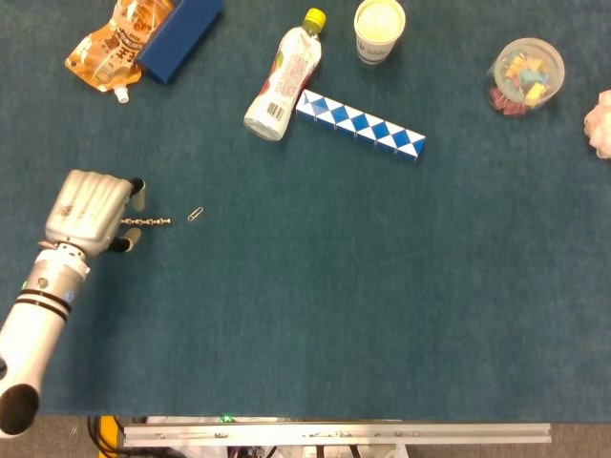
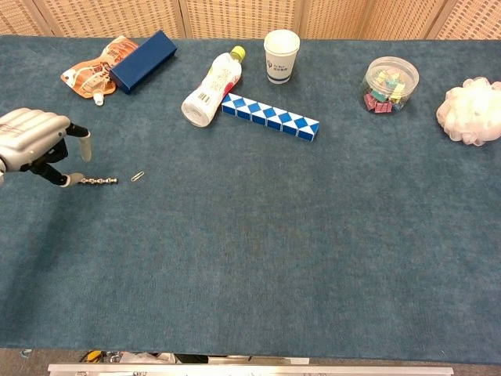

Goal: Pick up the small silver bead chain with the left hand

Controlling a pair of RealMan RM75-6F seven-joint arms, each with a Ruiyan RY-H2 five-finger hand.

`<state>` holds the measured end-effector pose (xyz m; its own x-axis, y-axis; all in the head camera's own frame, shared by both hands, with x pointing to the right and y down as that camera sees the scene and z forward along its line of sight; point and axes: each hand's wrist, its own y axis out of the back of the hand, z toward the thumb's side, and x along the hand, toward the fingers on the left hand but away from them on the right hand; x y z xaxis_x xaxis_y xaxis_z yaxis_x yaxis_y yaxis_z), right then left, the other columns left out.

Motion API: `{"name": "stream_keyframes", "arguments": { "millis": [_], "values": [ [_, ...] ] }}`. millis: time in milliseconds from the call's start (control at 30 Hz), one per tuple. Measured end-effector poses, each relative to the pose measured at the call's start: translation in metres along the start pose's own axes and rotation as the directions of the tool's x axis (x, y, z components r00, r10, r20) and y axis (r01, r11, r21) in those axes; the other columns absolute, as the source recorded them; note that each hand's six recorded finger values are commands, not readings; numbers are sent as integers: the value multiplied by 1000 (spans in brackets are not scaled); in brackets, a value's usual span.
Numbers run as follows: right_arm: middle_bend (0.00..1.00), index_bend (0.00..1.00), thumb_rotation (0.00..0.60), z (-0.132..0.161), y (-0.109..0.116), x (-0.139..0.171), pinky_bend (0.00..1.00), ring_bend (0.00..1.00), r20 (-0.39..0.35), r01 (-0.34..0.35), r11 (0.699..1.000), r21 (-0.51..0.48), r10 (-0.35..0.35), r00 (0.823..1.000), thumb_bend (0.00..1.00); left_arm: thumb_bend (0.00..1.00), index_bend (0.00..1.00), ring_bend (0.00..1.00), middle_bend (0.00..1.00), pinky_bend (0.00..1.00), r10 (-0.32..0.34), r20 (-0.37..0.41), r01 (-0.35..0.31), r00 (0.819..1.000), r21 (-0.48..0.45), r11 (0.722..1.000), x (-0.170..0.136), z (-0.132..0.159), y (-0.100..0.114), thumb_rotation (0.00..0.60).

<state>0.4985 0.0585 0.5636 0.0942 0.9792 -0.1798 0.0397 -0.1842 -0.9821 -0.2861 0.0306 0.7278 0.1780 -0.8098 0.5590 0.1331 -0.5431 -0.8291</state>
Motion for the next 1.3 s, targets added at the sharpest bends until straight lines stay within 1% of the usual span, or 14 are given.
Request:
{"name": "stream_keyframes", "arguments": {
  "millis": [100,200,500,800,1000,1300],
  "values": [
    [570,519,600,-2,-1,0,491,453,2,-3,1000,-3,3,1000,329,246,501,1000,1000,1000,-14,-17,14,1000,3,1000,4,4,-6,600],
    [570,519,600,-3,-1,0,491,453,4,-4,1000,-5,4,1000,329,246,502,1000,1000,1000,-27,-32,27,999,-2,1000,8,9,-11,600],
    [570,519,600,-10,-1,2,491,453,18,-3,1000,-10,4,1000,329,246,501,1000,1000,1000,-44,-70,44,997,4,999,21,18,-17,600],
    [570,519,600,-16,2,7,491,453,35,6,1000,-13,-6,999,329,246,488,1000,1000,1000,-92,-121,95,988,22,995,31,20,-25,600],
    [570,519,600,-18,3,8,491,454,34,14,1000,-20,-13,999,329,246,485,1000,1000,1000,-124,-143,131,982,37,991,35,21,-29,600],
    [570,519,600,-21,3,10,491,458,41,16,1000,-21,-15,999,329,246,493,1000,1000,1000,-146,-158,154,977,43,987,39,23,-32,600]
  ]
}}
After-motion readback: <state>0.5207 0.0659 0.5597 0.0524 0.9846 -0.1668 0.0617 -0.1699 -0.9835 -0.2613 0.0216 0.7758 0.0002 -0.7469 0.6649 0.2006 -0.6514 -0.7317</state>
